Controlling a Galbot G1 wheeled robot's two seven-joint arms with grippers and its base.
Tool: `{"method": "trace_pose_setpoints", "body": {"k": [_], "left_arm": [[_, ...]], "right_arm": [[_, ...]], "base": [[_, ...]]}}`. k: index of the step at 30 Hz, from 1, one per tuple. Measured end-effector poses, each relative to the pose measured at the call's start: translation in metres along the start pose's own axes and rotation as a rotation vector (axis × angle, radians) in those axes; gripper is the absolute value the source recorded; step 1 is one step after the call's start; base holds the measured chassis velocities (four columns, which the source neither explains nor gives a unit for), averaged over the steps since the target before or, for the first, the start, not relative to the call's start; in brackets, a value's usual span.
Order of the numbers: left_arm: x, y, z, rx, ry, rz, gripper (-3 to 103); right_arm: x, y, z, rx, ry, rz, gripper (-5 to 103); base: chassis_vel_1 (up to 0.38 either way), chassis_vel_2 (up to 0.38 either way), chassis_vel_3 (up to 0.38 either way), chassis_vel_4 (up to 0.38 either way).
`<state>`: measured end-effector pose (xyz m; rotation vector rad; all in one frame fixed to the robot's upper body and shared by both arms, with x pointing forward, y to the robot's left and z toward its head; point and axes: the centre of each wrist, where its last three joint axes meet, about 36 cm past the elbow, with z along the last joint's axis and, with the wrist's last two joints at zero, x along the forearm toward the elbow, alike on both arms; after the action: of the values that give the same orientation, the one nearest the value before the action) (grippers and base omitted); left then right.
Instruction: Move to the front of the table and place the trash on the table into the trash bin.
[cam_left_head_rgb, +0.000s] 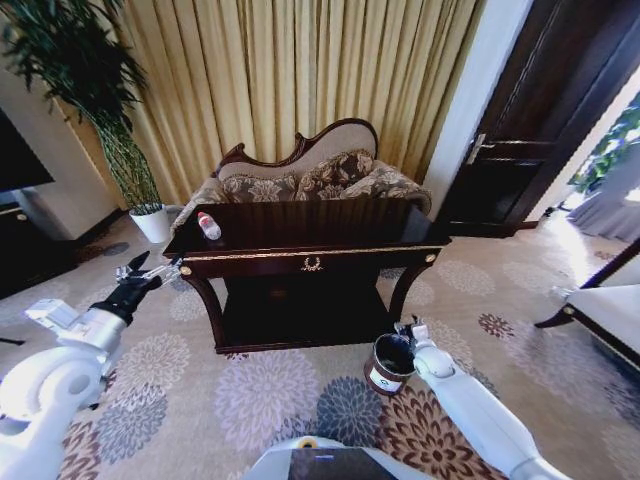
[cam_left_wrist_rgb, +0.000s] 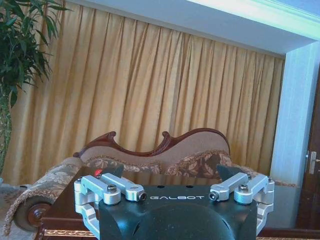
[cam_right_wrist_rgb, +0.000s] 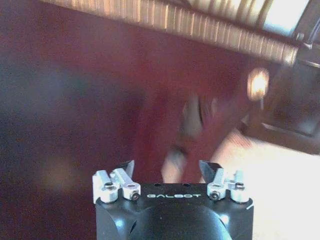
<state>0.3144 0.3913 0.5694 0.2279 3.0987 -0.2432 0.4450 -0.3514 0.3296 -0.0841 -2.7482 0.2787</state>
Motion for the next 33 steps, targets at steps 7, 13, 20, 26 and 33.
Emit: {"method": "trace_pose_setpoints", "body": {"k": [7,13,20,26,33], "left_arm": [[0.0,-0.001,0.0,0.008,-0.005,0.0,100],[-0.001,-0.003,0.002,0.02,-0.006,0.006,100],[-0.002,-0.003,0.001,0.017,-0.004,0.009,100],[-0.003,-0.001,0.0,0.01,0.0,0.007,100],[-0.004,0.0,-0.001,0.008,0.0,0.007,100]], "right_arm": [[0.047,0.015,-0.104,-0.146,-0.227,-0.071,96],[0.081,0.029,-0.151,-0.147,-0.352,-0.11,100],[0.083,0.031,-0.149,-0.1,-0.368,-0.116,100],[0.084,0.033,-0.147,-0.101,-0.362,-0.121,100],[0.084,0.037,-0.147,-0.104,-0.355,-0.14,100]], "base": [[0.0,0.0,0.0,0.0],[0.0,0.0,0.0,0.0],[0.0,0.0,0.0,0.0],[-0.006,0.004,0.009,-0.006],[-0.104,0.096,0.104,-0.1]]}}
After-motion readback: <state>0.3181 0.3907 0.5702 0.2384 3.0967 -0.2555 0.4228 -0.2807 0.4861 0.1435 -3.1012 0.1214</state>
